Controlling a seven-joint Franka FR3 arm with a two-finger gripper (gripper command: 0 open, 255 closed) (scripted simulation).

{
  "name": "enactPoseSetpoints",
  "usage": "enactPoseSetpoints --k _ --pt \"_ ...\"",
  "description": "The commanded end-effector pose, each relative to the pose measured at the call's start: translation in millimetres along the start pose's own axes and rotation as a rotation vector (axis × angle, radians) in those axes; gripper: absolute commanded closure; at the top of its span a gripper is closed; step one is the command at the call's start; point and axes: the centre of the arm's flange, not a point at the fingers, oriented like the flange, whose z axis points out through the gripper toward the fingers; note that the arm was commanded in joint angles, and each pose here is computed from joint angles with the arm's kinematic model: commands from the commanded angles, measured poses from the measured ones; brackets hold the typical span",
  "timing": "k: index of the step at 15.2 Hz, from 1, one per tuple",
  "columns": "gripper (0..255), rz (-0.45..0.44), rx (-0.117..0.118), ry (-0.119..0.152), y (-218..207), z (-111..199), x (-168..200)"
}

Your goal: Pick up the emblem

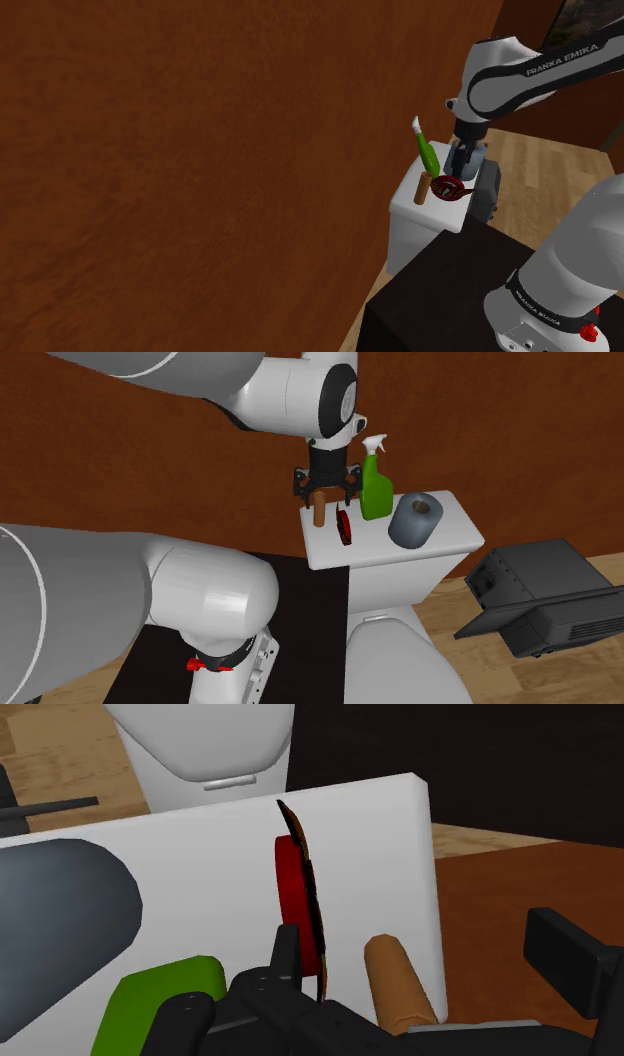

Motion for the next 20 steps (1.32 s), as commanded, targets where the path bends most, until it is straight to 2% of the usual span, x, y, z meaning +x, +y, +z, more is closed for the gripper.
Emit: enactPoseSetpoints --k 1,5,12,15,16,20 --pt "0 -0.021 0.004 0.019 18.9 19.9 3.5" --pt "0 -0.062 0.019 0.052 52.6 59.9 12.4" --pt "0 -0.062 0.019 0.052 51.5 96.6 16.3" --pt "0 -0.062 0.019 0.052 51.5 99.7 16.6" --pt "255 -0.062 0.019 0.052 51.8 100.0 16.4" --pt "255 -0.062 0.019 0.052 51.7 99.8 16.3"
